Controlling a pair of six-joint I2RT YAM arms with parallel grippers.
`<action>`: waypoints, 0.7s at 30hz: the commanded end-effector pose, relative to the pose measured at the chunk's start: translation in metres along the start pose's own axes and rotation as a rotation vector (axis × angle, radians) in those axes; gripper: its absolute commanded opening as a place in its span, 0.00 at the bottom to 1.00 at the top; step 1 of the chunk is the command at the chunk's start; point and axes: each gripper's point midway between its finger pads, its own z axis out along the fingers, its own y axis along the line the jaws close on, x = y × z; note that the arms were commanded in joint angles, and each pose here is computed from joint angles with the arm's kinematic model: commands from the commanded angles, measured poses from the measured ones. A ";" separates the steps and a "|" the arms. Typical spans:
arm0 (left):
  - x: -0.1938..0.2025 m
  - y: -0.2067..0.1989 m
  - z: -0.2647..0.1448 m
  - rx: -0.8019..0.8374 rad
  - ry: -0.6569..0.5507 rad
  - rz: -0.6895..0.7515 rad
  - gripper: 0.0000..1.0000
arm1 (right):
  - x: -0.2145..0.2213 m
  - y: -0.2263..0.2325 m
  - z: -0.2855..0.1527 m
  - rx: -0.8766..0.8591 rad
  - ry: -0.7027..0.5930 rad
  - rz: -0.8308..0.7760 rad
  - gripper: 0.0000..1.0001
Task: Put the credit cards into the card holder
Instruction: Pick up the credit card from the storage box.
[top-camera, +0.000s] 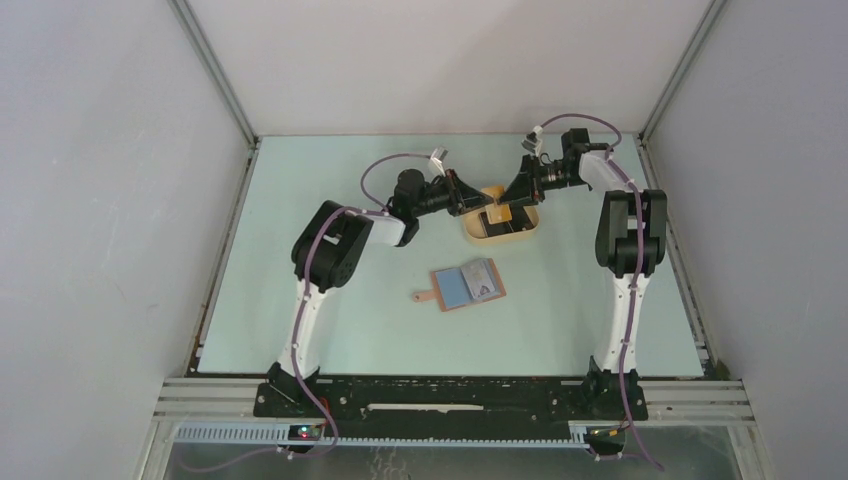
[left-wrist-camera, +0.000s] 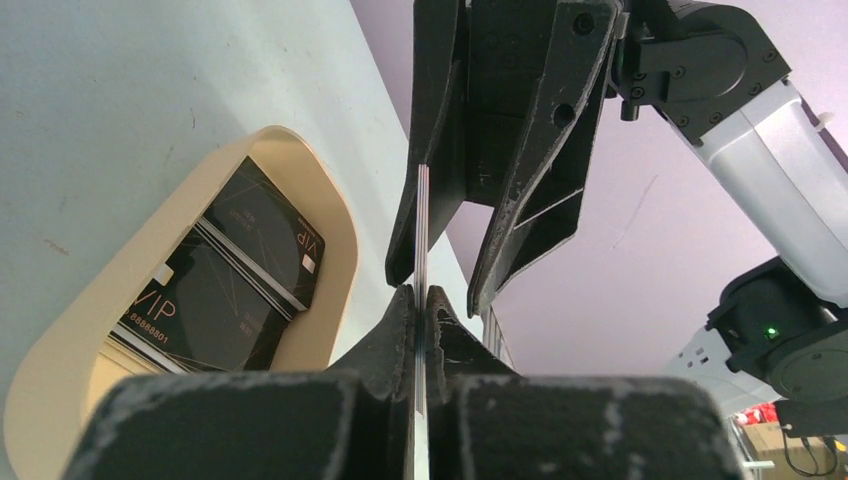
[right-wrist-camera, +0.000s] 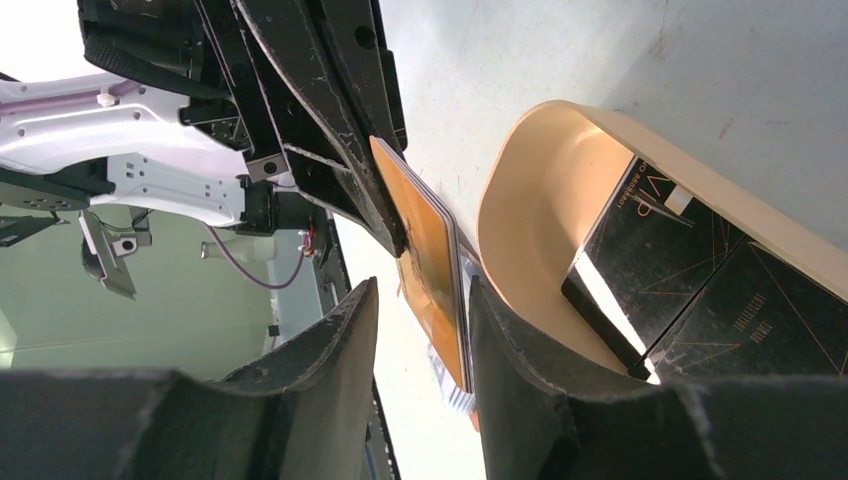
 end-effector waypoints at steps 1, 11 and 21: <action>-0.016 -0.029 0.003 0.127 -0.008 0.042 0.00 | -0.002 0.005 0.000 -0.034 0.009 -0.023 0.47; -0.016 -0.041 0.002 0.194 0.012 0.041 0.00 | 0.002 0.008 0.005 -0.055 0.029 -0.029 0.41; -0.016 -0.047 -0.001 0.217 0.007 0.039 0.31 | 0.004 0.022 0.007 -0.084 0.039 -0.051 0.00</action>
